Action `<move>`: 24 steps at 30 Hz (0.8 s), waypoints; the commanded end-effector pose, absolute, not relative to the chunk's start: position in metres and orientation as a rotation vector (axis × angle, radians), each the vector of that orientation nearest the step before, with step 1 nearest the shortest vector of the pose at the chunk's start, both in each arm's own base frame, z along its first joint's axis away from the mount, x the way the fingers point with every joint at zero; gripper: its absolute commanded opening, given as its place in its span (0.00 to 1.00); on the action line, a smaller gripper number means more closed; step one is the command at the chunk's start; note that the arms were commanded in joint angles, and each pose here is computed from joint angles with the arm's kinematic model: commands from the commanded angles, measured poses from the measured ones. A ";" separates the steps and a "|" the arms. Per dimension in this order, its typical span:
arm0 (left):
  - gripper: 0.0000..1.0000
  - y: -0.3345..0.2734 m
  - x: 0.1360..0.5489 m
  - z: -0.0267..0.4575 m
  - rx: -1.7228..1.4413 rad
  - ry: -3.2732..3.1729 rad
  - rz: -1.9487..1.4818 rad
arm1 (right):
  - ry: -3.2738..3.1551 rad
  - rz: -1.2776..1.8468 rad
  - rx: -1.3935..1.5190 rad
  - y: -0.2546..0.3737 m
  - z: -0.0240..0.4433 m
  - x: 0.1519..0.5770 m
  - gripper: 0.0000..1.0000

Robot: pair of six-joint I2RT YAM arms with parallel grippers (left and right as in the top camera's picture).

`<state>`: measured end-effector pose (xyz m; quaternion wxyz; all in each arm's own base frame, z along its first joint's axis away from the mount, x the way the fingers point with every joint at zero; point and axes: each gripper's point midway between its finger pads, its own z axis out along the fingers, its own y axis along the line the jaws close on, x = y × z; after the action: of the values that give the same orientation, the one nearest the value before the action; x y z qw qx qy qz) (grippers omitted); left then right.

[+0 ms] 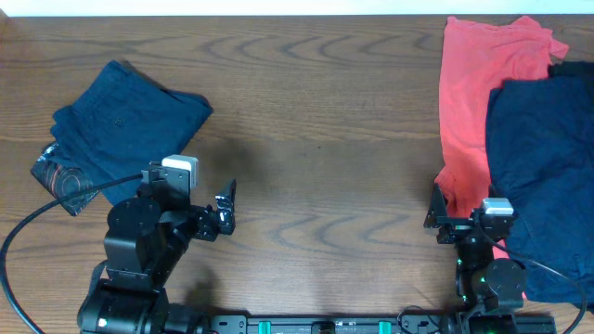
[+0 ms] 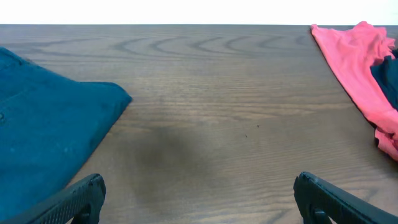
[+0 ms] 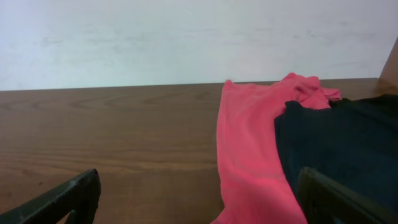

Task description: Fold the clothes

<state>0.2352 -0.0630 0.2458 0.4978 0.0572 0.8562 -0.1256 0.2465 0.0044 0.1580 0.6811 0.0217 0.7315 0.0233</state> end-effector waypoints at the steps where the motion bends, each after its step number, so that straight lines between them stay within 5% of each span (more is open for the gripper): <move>1: 0.98 -0.059 0.230 0.244 0.133 2.052 -0.284 | 1.641 0.045 0.037 0.004 0.158 0.246 0.99; 13: 0.98 -0.021 0.225 0.175 0.031 1.893 -0.132 | 1.641 0.045 0.037 0.004 0.158 0.246 0.99; 24: 0.98 0.005 0.246 0.177 -0.058 1.586 -0.036 | 1.641 0.045 0.037 0.004 0.158 0.246 0.99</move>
<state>0.2447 -0.0033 0.1787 0.6915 -0.0150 0.7214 -0.0344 0.2465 0.0050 0.1578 0.6808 0.0203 0.7318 0.0245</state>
